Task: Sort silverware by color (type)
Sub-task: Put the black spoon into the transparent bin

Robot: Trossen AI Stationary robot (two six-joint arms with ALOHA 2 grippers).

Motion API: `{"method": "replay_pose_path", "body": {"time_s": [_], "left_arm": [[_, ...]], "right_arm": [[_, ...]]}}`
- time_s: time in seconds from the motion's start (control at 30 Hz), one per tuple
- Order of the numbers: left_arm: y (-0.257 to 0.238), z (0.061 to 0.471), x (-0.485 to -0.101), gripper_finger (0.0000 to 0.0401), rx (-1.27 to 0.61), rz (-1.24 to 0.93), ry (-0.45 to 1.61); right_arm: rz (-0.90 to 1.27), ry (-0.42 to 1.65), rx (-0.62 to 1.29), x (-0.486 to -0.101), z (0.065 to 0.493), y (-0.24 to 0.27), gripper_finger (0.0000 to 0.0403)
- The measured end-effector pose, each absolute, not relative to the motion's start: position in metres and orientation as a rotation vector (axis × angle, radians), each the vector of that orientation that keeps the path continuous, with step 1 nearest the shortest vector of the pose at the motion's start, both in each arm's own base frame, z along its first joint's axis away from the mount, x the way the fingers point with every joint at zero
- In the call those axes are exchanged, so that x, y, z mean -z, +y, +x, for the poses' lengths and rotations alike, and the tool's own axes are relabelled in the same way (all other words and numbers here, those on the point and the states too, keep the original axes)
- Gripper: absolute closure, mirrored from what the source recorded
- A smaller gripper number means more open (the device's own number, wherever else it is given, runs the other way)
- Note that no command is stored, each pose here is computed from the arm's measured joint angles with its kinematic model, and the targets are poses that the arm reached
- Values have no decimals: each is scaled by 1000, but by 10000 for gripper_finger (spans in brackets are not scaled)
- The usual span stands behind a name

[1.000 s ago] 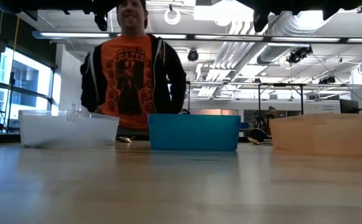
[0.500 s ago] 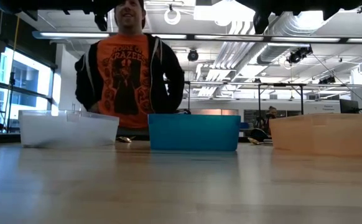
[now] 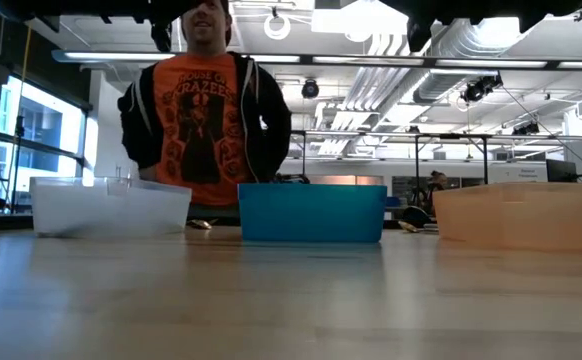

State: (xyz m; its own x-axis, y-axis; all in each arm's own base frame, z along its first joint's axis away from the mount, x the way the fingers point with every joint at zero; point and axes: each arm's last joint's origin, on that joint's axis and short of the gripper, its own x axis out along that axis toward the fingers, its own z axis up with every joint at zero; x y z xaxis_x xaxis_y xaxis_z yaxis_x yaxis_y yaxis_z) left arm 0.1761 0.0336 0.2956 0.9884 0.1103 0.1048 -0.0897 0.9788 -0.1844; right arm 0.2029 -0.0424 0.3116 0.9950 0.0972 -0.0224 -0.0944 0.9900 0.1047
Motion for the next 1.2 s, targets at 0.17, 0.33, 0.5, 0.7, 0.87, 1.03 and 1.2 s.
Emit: {"method": "replay_pose_path", "body": {"time_s": [0.17,0.33,0.5,0.7,0.87,1.03,1.2], "left_arm": [[57,181,-320,401,-331,-193,-8],[102,189,-315,401,-543,-197,392],[156,188,-289,401,-744,-358,642],[200,186,-237,401,-822,-477,935],[219,197,-208,401,-773,-527,1128],[232,209,-196,401,-732,-544,1213],[239,215,-185,400,-709,-538,1254]], "right_arm": [[104,27,-93,-312,203,-43,403],[104,27,-93,-312,203,-43,403],[141,38,-92,-311,203,-43,403],[150,65,-90,-308,203,-42,403],[159,98,-87,-305,202,-42,403],[171,127,-84,-302,202,-42,403],[172,131,-82,-301,202,-42,403]]}}
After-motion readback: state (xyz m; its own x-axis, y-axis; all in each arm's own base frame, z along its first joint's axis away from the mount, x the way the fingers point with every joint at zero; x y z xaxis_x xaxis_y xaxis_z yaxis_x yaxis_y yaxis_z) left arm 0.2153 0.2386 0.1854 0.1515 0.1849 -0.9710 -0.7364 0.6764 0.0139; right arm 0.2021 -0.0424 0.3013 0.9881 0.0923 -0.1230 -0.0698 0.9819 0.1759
